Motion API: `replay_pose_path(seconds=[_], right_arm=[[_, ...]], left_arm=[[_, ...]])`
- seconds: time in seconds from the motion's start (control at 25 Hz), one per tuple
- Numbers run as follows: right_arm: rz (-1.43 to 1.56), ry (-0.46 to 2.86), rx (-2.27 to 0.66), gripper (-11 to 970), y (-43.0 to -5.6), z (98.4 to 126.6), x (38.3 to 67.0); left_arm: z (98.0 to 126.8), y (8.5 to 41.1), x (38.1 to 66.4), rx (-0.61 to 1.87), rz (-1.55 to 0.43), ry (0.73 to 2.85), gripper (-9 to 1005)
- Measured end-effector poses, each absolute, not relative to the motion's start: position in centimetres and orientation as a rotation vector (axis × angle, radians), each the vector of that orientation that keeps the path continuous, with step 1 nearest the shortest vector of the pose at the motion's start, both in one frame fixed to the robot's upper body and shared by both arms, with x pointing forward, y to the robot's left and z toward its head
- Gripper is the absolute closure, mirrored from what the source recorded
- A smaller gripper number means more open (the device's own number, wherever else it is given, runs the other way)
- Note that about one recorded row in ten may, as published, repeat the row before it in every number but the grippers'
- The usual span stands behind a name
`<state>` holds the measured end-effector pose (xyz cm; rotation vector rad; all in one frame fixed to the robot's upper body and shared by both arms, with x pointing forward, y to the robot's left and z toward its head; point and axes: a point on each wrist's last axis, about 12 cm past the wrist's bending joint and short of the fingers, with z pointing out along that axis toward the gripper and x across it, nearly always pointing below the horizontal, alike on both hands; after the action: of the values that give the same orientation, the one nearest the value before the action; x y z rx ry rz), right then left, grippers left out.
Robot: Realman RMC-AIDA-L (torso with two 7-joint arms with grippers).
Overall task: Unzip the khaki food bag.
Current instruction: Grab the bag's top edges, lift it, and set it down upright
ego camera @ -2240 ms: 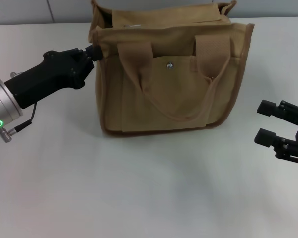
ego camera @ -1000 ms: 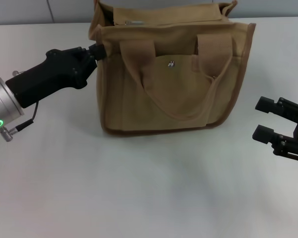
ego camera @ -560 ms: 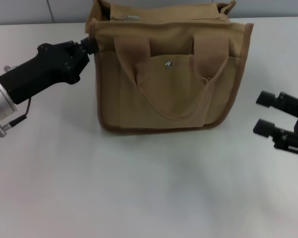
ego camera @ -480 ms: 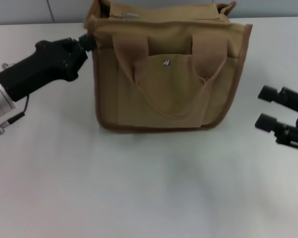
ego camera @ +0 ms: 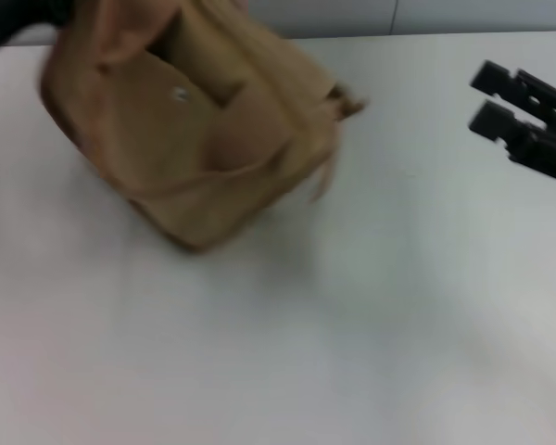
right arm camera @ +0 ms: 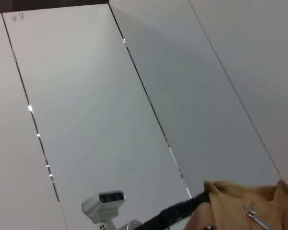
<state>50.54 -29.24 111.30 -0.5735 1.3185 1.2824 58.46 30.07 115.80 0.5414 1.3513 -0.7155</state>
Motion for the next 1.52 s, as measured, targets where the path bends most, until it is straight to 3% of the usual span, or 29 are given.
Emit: replay_pose_path(seconds=[0.24,0.4,0.64,1.0,1.52], right_arm=[[1.289,1.318,-0.554,182,-28.1,111.1,51.4],[1.263,1.336,-0.534,182,-27.6,110.3,51.3],[1.241,1.356,-0.561,183,-27.4,109.6,51.0],[1.138,1.421,-0.653,184,-26.8,108.1,51.1],[1.026,1.357,-0.726,333,-24.0,106.8,51.6]], left_arm=[[115.9,27.5,56.8,0.670,-0.795,1.203,975],[111.7,25.2,54.3,0.747,-0.824,1.183,975],[108.9,24.6,52.6,0.747,-0.794,1.196,975],[107.5,24.4,51.1,0.771,-0.800,1.209,975],[107.5,23.1,50.9,0.788,-0.862,1.186,975]])
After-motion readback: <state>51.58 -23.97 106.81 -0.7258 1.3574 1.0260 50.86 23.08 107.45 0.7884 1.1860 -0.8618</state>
